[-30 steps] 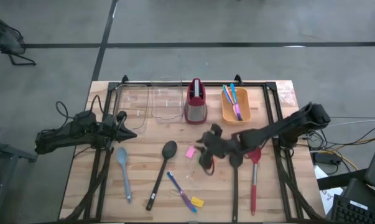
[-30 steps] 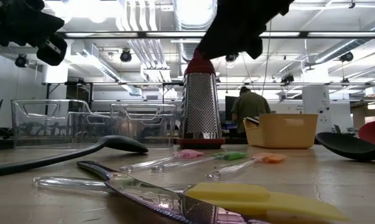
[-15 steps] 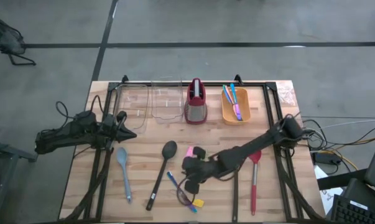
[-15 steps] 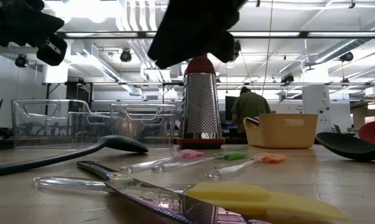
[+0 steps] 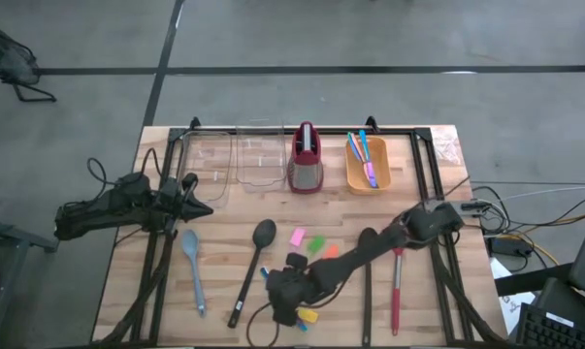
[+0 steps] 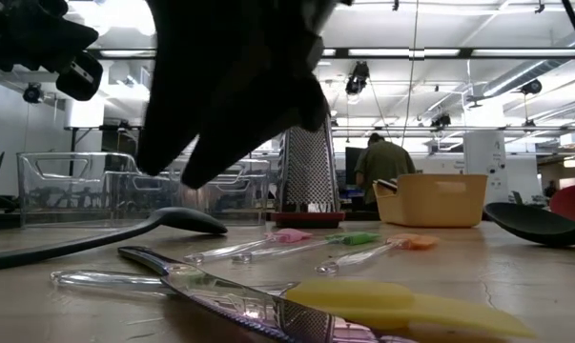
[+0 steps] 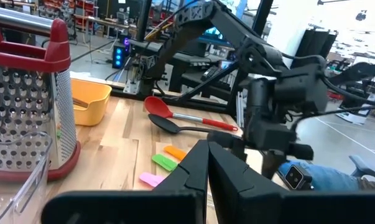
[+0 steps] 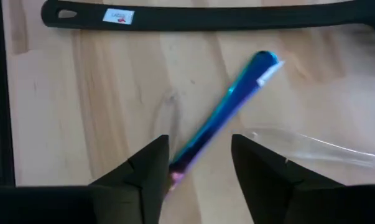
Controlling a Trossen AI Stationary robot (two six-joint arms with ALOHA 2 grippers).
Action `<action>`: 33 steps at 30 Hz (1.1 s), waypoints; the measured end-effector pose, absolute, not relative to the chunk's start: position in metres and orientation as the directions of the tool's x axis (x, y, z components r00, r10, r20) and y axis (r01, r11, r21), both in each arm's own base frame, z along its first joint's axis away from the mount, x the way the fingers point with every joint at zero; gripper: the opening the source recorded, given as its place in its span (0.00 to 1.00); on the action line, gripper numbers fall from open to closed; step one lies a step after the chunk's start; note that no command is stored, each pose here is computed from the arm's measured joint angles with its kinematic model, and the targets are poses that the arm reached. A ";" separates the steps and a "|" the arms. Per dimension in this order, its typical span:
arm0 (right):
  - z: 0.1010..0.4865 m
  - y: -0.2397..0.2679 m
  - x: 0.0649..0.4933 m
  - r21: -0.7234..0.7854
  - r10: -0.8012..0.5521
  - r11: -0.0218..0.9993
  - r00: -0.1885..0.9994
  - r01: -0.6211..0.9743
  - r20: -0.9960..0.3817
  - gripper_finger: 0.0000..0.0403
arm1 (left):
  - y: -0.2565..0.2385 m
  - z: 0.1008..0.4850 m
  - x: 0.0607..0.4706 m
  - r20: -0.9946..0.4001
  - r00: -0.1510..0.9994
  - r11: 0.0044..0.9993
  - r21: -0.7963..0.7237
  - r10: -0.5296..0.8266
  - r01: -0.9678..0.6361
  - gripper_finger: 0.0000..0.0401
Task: Pick & Place Kitchen Items
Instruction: Put the blue knife into the yellow bin
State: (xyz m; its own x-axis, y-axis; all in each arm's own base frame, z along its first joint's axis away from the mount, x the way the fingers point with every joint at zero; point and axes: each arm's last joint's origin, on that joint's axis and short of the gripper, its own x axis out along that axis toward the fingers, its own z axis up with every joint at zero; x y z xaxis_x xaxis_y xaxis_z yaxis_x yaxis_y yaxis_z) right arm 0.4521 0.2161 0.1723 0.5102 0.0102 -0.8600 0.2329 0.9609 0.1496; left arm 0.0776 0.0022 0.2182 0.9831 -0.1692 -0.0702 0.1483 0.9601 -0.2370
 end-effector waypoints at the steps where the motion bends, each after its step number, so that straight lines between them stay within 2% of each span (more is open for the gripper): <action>1: 0.172 0.218 0.454 0.152 0.018 0.961 0.498 0.229 -0.867 0.47 | 0.002 0.218 0.078 -0.069 0.983 0.960 -0.237 -0.169 0.149 0.03; 11: 0.162 0.227 0.459 0.113 -0.004 0.959 0.410 0.259 -0.912 0.52 | 0.002 0.218 0.078 -0.070 0.983 0.960 -0.237 -0.169 0.148 0.03; 18: 0.151 0.228 0.456 0.107 -0.003 0.957 0.375 0.271 -0.927 0.49 | 0.002 0.218 0.078 -0.069 0.983 0.960 -0.237 -0.169 0.149 0.03; 33: 0.143 0.228 0.457 0.120 -0.001 0.948 0.382 0.293 -0.924 0.44 | 0.002 0.218 0.078 -0.069 0.983 0.960 -0.237 -0.169 0.149 0.03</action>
State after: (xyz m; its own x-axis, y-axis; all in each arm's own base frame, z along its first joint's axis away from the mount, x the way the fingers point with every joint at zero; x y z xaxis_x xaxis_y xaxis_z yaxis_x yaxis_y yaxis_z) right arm 0.4573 0.2285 0.1432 0.3816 -0.0006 -0.9243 0.2930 0.9485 0.1204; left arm 0.0776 0.0022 0.2183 0.9831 -0.1693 -0.0691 0.1487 0.9601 -0.2368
